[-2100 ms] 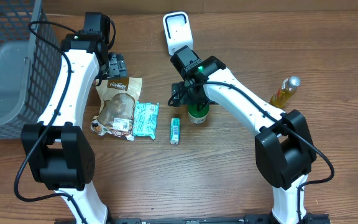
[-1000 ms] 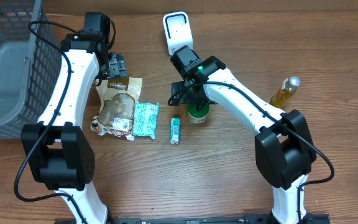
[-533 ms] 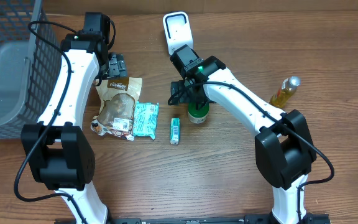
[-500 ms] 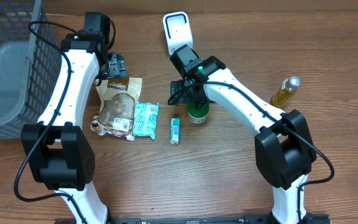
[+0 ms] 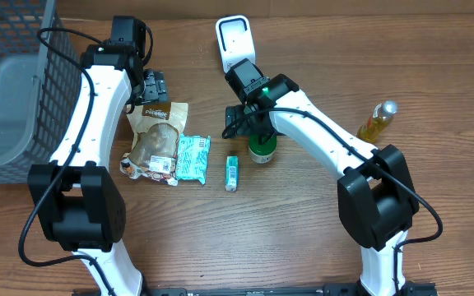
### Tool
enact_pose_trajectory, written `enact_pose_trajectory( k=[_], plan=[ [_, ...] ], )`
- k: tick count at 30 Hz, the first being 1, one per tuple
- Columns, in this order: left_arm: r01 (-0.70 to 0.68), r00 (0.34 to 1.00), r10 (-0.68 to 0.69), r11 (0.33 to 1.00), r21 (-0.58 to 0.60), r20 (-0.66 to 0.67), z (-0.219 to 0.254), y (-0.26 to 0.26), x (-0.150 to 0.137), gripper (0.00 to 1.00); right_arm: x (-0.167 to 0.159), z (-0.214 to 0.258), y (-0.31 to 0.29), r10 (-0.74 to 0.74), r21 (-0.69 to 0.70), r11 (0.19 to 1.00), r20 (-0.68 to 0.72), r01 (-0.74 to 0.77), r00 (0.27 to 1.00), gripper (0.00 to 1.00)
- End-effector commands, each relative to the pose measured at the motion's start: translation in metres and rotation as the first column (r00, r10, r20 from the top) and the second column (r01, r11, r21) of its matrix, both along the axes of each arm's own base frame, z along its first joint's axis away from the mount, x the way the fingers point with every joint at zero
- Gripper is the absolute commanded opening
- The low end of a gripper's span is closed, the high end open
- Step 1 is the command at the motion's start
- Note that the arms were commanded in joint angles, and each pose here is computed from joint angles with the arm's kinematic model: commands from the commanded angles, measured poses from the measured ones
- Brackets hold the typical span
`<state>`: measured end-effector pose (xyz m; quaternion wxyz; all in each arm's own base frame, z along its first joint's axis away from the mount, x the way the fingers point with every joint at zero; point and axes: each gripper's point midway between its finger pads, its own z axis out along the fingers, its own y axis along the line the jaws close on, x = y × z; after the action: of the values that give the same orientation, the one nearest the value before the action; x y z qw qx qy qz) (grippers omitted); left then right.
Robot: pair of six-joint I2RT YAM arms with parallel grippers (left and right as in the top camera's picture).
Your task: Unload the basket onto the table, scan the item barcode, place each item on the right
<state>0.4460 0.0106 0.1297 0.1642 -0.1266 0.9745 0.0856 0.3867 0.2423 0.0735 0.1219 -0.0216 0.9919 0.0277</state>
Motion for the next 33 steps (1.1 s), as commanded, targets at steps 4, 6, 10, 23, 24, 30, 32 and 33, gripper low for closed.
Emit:
enact_pose_trajectory(
  k=[4, 6, 10, 23, 24, 30, 32, 33],
  plan=[
    [0.000, 1.000, 0.000, 1.000, 0.012, 0.018, 0.006, 0.000, 0.003, 1.00, 0.003, 0.007, 0.002, -0.006, 0.008, 1.000, 0.021, 0.006, 1.000, 1.00],
    [0.000, 1.000, 0.000, 1.000, 0.012, 0.018, 0.006, 0.000, 0.003, 1.00, 0.003, 0.007, 0.002, -0.006, 0.008, 1.000, 0.021, 0.006, 1.000, 1.00],
    [0.000, 1.000, 0.000, 1.000, 0.012, 0.018, 0.006, 0.000, 0.003, 1.00, 0.003, 0.007, 0.002, -0.006, 0.008, 1.000, 0.021, 0.006, 1.000, 1.00],
    [0.000, 1.000, 0.000, 1.000, 0.012, 0.019, 0.006, 0.000, 0.003, 0.99, 0.002, 0.007, 0.001, -0.007, 0.005, 1.000, 0.017, 0.007, 1.000, 1.00],
    [0.000, 1.000, 0.000, 1.000, 0.012, 0.018, 0.006, 0.000, 0.003, 1.00, 0.001, 0.006, 0.001, -0.008, 0.003, 1.000, 0.014, 0.008, 1.000, 1.00],
    [0.000, 1.000, 0.000, 1.000, 0.012, 0.018, 0.006, 0.000, 0.003, 0.99, -0.004, 0.005, -0.012, -0.126, -0.032, 0.992, -0.003, 0.126, 0.992, 1.00],
    [0.000, 1.000, 0.000, 1.000, 0.012, 0.018, 0.006, 0.000, 0.003, 1.00, -0.009, 0.003, -0.015, -0.155, -0.042, 0.987, -0.025, 0.154, 0.988, 1.00],
    [0.000, 1.000, 0.000, 1.000, 0.012, 0.018, 0.006, 0.000, 0.003, 1.00, -0.011, 0.003, -0.017, -0.162, -0.047, 0.986, -0.032, 0.160, 0.986, 1.00]
  ],
)
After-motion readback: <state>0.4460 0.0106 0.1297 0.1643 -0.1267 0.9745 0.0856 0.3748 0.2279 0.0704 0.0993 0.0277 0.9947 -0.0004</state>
